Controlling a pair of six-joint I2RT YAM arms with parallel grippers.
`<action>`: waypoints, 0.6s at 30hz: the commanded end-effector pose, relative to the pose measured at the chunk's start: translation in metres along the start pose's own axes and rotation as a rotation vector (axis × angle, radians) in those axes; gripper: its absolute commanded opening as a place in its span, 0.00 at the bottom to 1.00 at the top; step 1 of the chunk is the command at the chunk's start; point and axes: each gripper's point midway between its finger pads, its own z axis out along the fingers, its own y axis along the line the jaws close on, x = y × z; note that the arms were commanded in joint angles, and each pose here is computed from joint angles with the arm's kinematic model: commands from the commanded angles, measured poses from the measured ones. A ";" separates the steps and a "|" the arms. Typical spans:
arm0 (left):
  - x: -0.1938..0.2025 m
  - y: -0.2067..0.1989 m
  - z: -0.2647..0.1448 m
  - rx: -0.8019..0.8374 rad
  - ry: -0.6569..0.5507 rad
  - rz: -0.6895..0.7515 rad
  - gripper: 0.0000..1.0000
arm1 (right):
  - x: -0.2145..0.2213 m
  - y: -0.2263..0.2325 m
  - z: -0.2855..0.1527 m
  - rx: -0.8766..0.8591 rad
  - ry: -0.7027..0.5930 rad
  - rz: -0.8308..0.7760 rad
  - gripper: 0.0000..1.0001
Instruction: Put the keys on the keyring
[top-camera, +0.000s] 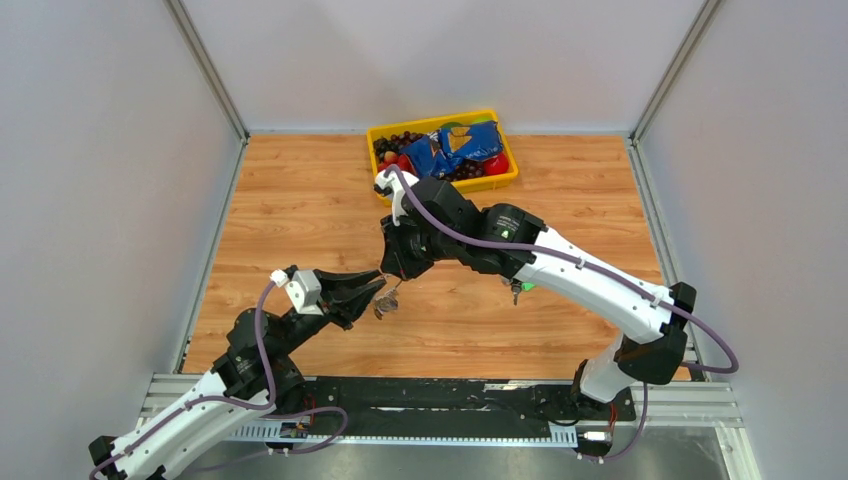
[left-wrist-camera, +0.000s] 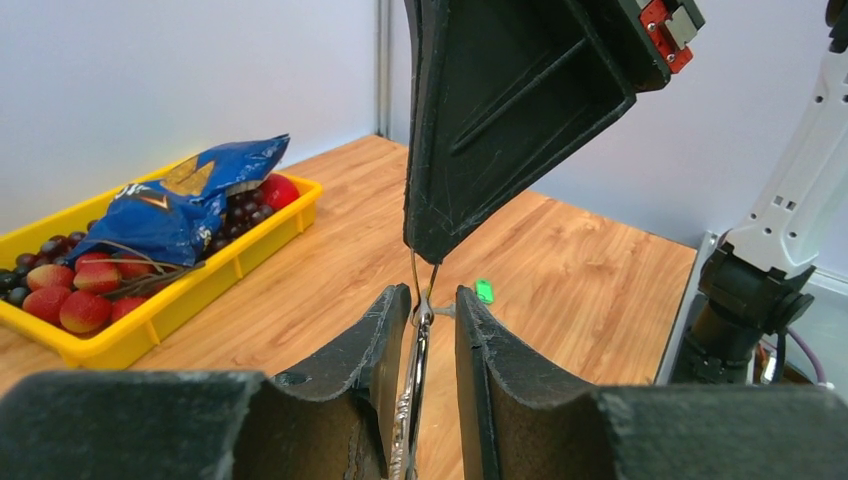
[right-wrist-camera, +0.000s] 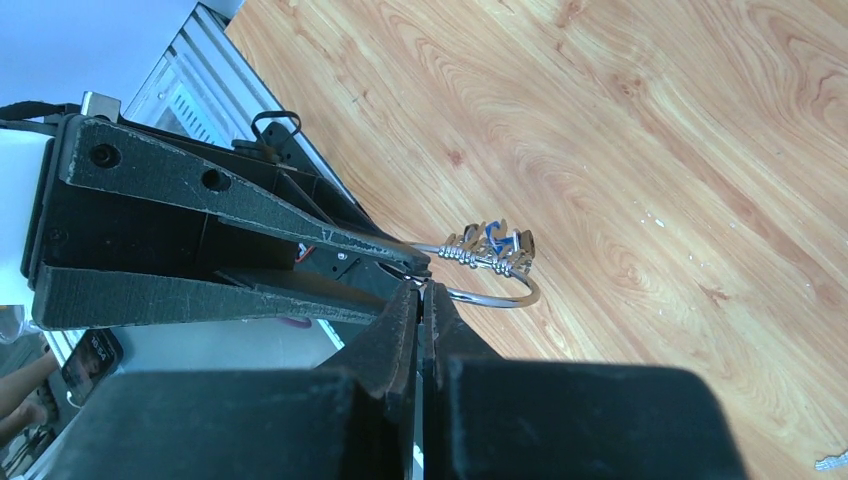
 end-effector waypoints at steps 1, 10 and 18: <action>-0.013 0.006 0.002 -0.027 -0.028 0.035 0.33 | -0.022 0.011 -0.011 -0.015 -0.061 0.033 0.00; -0.013 0.010 0.003 -0.048 -0.031 0.041 0.30 | -0.021 0.011 -0.009 -0.008 -0.047 0.038 0.00; -0.013 0.009 0.003 -0.045 -0.036 0.041 0.30 | -0.020 0.012 -0.006 -0.013 -0.037 0.038 0.00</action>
